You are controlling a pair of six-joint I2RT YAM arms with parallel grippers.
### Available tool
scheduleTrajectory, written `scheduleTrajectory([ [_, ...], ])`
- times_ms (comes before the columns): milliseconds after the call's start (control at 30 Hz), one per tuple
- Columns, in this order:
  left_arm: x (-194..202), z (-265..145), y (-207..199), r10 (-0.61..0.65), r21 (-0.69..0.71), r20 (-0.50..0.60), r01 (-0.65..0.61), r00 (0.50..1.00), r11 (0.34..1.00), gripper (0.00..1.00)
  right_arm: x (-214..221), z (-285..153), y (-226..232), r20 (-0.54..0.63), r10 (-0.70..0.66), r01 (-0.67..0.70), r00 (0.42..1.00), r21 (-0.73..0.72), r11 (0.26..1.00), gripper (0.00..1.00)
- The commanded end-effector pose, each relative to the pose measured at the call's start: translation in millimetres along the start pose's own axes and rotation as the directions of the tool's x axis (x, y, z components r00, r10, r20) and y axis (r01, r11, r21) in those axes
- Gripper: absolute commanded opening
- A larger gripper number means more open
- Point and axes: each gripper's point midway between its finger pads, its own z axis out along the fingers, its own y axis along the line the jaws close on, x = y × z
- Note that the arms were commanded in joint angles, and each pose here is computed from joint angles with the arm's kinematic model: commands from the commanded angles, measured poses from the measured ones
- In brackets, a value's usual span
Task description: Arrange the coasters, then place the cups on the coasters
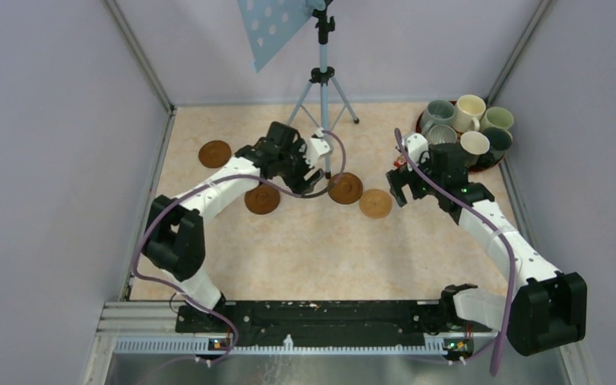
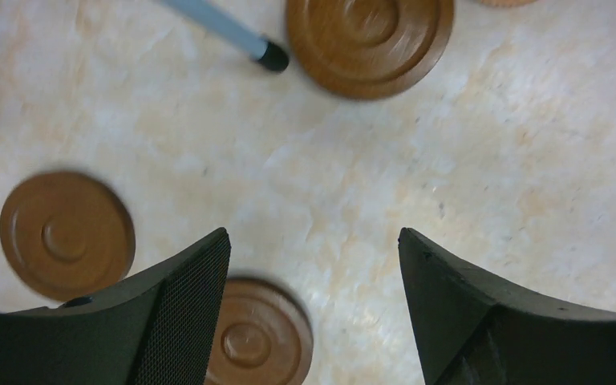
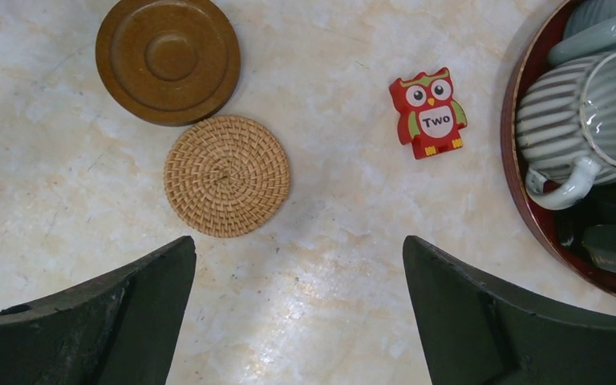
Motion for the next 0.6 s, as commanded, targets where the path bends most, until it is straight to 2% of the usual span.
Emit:
scheduleTrajectory([
  [0,-49.8,20.3,-8.6,0.059,0.008,0.086,-0.06,0.995,0.998,0.82,-4.0,2.7,-15.0,0.012,0.007,-0.007,1.0,0.077,0.997,0.99],
  [300,-106.4,83.4,-14.6,0.117,0.032,0.105,-0.121,0.988,0.992,0.83,-1.7,-1.2,-32.8,0.003,0.022,-0.022,1.0,0.156,0.988,0.99],
  [567,-106.6,136.0,-10.2,0.127,0.086,0.049,-0.131,0.991,0.988,0.84,-1.4,-16.7,-67.1,0.027,0.096,-0.1,0.995,0.269,0.958,0.99],
])
